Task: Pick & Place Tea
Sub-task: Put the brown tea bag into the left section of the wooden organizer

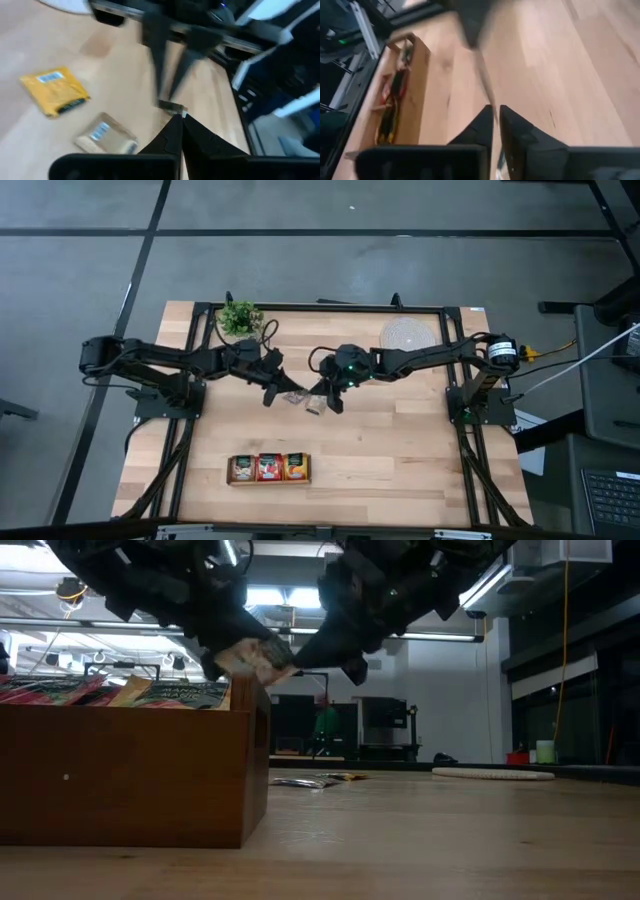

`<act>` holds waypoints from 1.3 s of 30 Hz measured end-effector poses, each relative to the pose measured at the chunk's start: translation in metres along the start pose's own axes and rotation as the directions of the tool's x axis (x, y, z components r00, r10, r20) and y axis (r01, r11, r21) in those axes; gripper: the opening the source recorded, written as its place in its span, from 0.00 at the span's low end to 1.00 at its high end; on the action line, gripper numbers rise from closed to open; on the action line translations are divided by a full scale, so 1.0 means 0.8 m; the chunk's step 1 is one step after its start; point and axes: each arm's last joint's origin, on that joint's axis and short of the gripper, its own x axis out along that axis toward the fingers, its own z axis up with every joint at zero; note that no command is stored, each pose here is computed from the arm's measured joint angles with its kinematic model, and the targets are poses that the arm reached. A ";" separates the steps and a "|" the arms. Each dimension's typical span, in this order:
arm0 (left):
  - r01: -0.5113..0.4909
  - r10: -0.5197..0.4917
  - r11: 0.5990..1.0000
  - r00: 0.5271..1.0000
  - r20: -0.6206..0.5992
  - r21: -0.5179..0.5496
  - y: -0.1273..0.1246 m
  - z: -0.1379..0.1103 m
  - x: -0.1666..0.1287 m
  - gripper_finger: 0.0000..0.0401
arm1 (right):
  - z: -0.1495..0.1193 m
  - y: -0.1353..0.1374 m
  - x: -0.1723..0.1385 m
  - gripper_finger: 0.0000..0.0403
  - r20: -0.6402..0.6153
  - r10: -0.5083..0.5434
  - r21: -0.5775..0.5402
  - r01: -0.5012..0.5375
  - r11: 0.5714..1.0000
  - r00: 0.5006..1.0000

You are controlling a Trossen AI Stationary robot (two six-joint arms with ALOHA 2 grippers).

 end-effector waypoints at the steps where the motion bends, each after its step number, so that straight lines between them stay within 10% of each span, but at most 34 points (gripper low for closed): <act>1: 0.011 -0.011 1.000 1.000 -0.007 0.003 -0.004 -0.001 -0.001 0.01 | -0.002 -0.001 0.000 0.09 -0.016 -0.005 0.011 0.005 1.000 1.000; 10: 0.101 -0.100 0.993 0.995 -0.029 0.056 -0.065 -0.019 -0.025 0.00 | -0.012 -0.003 0.000 0.28 -0.093 -0.024 0.102 0.033 0.994 0.995; 26: -0.060 0.063 0.992 0.998 0.029 -0.114 -0.176 -0.130 -0.079 0.00 | -0.012 -0.002 0.000 0.31 -0.089 -0.057 0.096 0.066 0.993 0.994; 39: -0.153 0.159 0.943 0.987 -0.002 -0.295 -0.190 -0.213 -0.105 0.00 | -0.013 0.004 0.002 0.31 -0.073 -0.102 0.075 0.108 0.991 0.992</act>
